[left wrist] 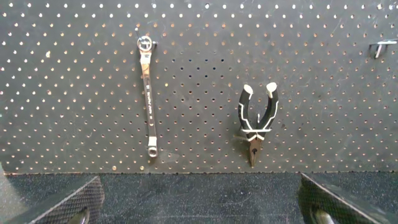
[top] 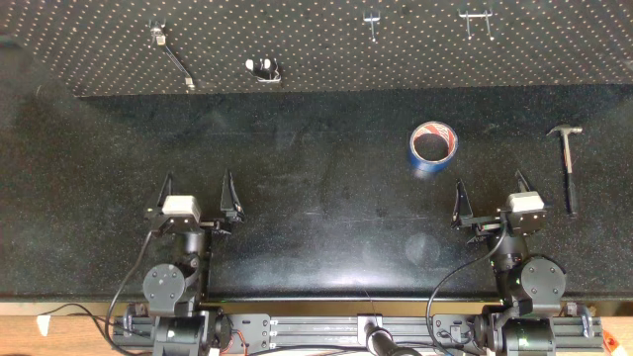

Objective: Place Tools Onto Pegboard

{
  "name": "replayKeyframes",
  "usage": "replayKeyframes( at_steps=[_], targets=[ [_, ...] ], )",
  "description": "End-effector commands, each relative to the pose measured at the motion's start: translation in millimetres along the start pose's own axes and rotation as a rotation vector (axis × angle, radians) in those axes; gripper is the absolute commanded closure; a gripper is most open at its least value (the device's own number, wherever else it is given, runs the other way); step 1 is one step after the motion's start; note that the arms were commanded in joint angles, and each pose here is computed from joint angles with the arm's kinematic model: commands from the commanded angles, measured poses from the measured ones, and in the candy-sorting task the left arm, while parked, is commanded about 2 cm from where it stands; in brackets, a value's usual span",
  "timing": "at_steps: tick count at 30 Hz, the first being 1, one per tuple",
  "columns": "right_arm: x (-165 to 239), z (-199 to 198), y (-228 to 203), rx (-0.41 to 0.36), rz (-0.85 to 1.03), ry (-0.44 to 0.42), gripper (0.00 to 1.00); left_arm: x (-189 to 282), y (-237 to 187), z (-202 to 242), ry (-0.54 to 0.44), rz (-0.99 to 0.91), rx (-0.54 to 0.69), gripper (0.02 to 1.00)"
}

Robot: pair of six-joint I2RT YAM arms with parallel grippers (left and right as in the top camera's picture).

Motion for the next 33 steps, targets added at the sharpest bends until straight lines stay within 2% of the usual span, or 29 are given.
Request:
replayKeyframes(
  at_steps=[1,9,15,28,33],
  targets=[
    [0,0,-1,-0.008,0.001,-0.002,0.009,6,-1,2,0.010,-0.003,0.001,0.023],
    [0,0,-1,-0.008,0.001,-0.002,0.007,8,-29,13,0.053,0.131,0.000,0.023],
    [0,0,-1,-0.008,0.001,-0.002,0.007,8,-29,13,0.053,0.132,-0.010,0.023],
    [0,0,-1,-0.008,0.001,-0.002,0.007,8,-29,11,0.037,0.132,-0.009,0.023],
    [0,0,-1,-0.008,0.001,-0.002,0.007,8,-29,-2,-0.023,0.133,-0.010,0.023]
  ],
)
Point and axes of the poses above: each gripper's point midway between its finger pads, its own x axis back along the fingers, its own z axis along the line the jaws close on, y = z × x, the point moved 4 cm from there along x, back along the fingers
